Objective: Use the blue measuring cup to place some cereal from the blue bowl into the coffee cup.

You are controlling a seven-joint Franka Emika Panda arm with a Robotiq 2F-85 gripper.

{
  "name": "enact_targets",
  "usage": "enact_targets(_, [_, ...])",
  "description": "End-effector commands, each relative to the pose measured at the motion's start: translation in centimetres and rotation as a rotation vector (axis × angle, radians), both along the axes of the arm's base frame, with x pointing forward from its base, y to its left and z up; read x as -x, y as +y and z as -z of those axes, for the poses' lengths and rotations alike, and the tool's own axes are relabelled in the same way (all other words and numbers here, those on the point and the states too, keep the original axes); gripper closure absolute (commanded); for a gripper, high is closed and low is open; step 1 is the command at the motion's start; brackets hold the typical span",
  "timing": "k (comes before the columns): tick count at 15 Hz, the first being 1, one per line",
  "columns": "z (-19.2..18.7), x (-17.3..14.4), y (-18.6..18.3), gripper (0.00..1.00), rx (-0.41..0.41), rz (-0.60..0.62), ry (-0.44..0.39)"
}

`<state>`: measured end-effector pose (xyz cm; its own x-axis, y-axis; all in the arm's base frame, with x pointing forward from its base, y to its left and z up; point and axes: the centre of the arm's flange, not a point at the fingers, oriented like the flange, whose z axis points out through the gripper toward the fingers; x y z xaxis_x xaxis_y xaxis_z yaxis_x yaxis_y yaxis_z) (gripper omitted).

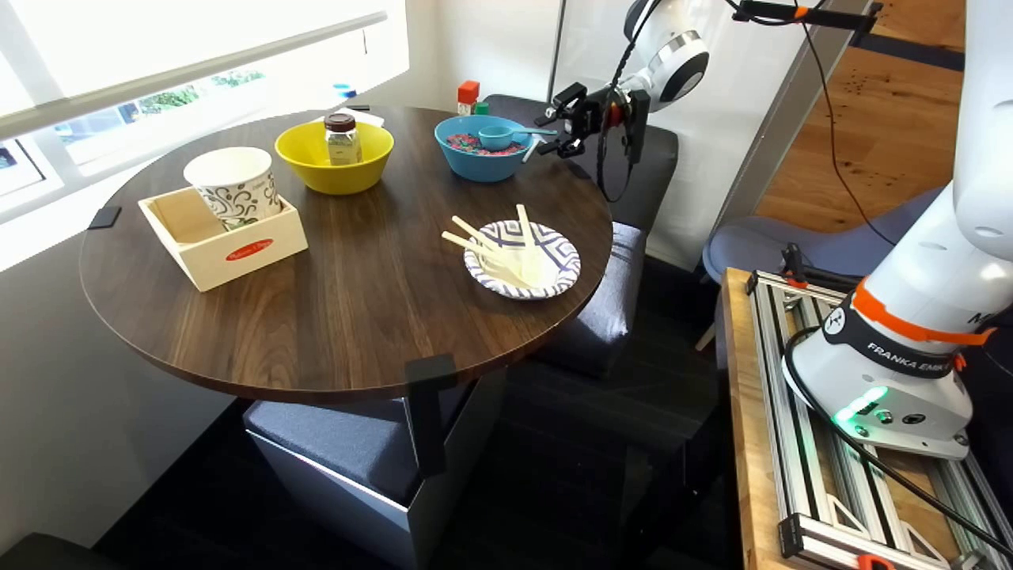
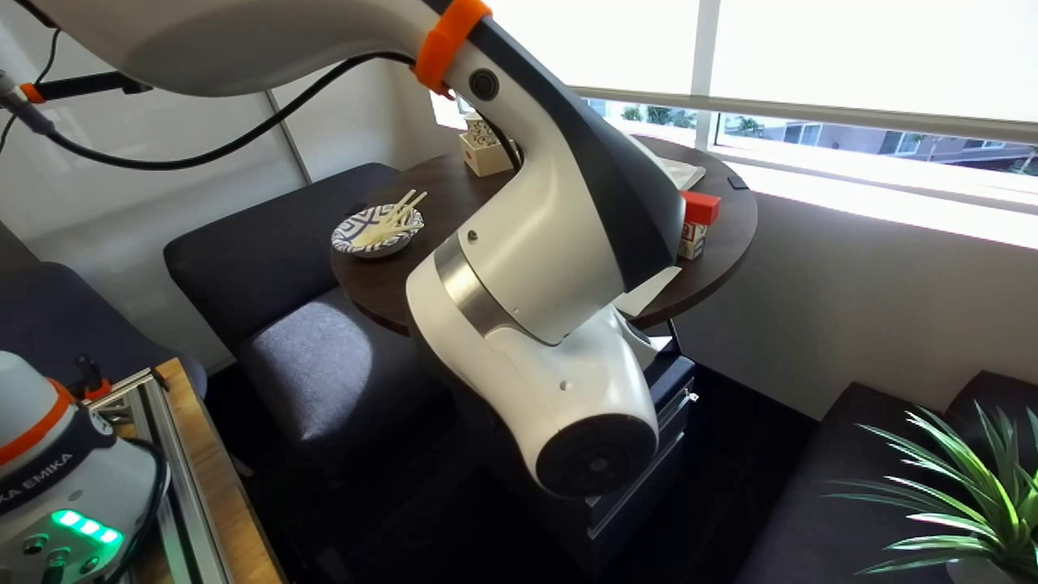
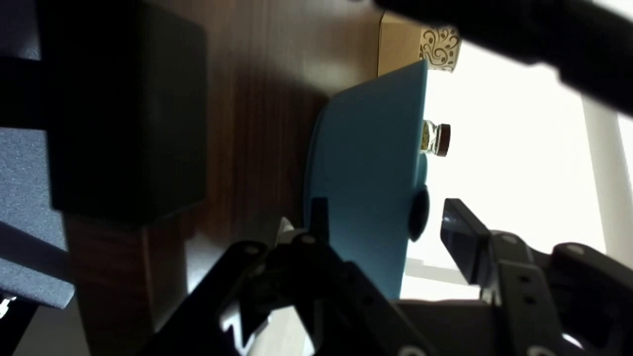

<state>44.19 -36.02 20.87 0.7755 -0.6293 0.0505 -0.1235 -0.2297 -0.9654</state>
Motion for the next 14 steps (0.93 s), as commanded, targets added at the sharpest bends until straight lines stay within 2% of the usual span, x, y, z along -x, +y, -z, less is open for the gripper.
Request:
enact_targets(1, [-0.1, 0.6, 0.2, 0.33, -0.027, -0.08, 0.029])
enact_targets(2, [-0.3, 0.7, 0.3, 0.35, -0.038, -0.093, 0.016])
enact_targets(5, [-1.1, 0.5, 0.4, 0.33, -0.107, -0.103, -0.027])
enact_targets(11, [-1.4, 0.4, 0.0, 0.5, -0.126, -0.101, -0.033])
enact_targets(13, [-1.4, 0.2, 0.0, 0.45, -0.117, -0.094, -0.027])
enact_targets(14, [-1.3, 0.2, 0.0, 0.39, -0.111, -0.087, -0.021])
